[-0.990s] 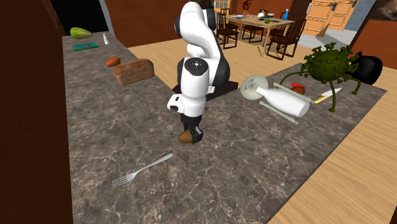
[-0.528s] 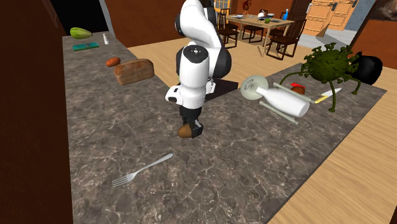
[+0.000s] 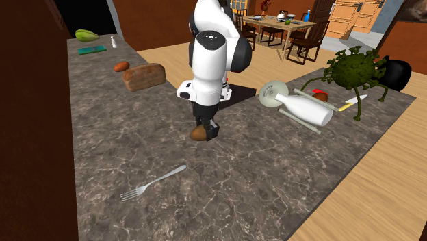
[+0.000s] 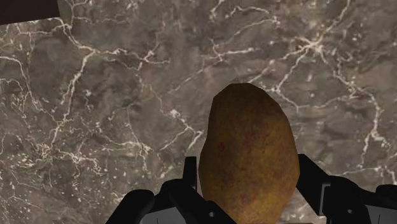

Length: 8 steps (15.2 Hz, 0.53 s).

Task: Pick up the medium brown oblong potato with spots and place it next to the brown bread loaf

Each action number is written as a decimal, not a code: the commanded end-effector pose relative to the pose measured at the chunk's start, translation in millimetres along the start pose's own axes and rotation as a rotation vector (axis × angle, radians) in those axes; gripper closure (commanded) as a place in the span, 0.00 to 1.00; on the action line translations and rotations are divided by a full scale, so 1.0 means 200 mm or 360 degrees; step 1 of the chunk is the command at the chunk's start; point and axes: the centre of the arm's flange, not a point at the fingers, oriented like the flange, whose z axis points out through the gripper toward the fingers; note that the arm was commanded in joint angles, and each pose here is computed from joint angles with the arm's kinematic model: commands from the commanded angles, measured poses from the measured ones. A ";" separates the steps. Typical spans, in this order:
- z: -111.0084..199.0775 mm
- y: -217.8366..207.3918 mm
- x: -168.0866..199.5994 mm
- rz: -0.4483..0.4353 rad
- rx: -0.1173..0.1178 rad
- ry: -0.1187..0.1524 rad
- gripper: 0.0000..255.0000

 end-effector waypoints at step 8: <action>-0.24 0.04 0.00 0.0000 0.0000 0.0000 1.00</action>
